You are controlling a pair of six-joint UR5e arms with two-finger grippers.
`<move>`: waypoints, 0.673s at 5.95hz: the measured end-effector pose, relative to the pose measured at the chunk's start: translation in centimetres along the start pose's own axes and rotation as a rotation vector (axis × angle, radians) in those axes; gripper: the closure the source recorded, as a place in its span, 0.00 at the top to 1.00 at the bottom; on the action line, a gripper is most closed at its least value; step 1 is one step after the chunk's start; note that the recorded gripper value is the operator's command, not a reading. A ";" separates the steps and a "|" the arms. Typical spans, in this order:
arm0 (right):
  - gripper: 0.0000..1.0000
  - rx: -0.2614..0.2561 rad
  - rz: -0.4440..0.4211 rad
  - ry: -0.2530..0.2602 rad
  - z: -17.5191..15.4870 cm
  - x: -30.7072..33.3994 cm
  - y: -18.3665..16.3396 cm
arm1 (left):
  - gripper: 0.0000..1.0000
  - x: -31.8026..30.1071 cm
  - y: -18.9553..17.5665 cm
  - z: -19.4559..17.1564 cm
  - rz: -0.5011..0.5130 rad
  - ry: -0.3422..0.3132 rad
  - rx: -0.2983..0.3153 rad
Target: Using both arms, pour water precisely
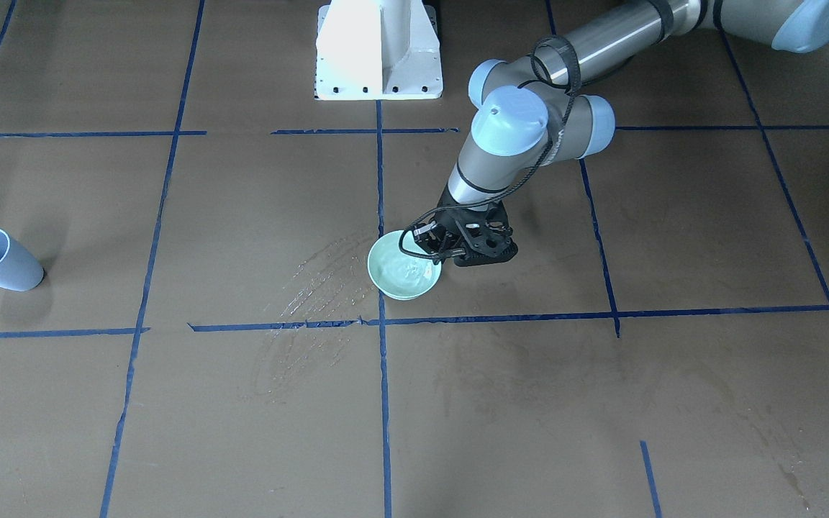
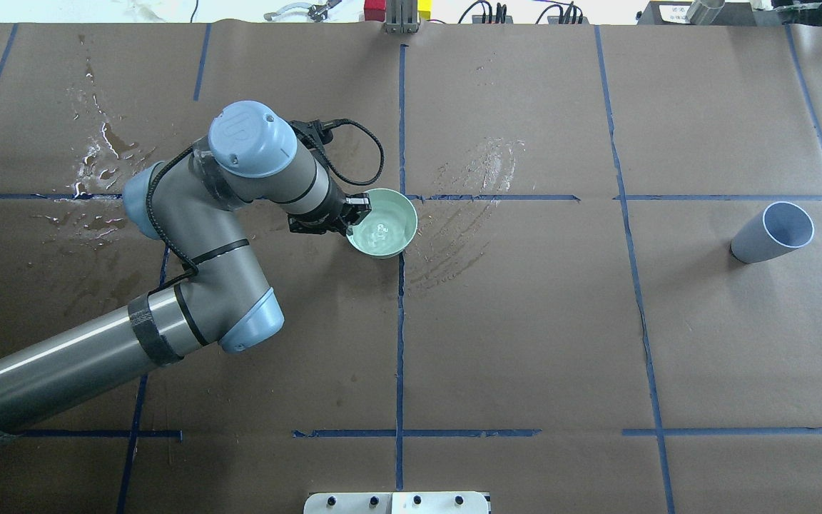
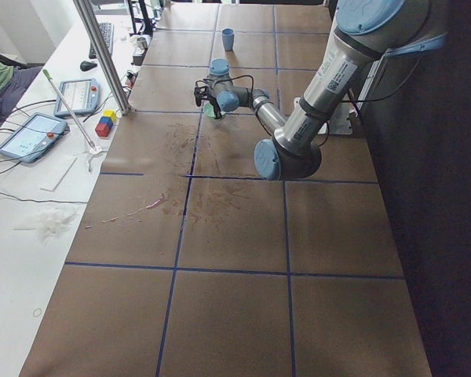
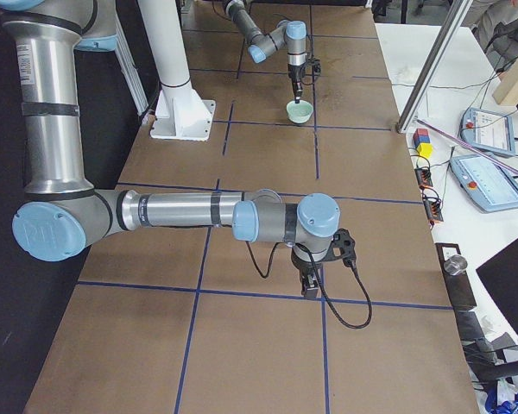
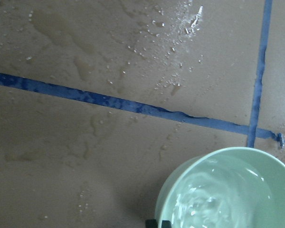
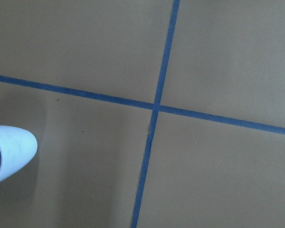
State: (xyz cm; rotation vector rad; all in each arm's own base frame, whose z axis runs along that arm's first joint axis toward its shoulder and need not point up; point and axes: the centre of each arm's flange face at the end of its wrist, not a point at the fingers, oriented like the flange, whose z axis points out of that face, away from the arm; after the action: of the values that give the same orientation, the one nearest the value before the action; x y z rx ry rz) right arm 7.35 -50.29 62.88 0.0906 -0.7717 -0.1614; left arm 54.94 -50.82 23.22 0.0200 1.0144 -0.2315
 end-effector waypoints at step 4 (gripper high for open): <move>1.00 0.000 -0.002 0.000 0.0 0.0 0.0 | 0.83 1.0 1.1 1.4 0.016 -0.012 0.002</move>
State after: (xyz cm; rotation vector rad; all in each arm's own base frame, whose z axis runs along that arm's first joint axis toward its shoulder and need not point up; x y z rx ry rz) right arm 7.35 -50.29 62.88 0.0913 -0.7716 -0.1630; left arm 56.84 -50.12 23.07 0.0284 1.0014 -0.2184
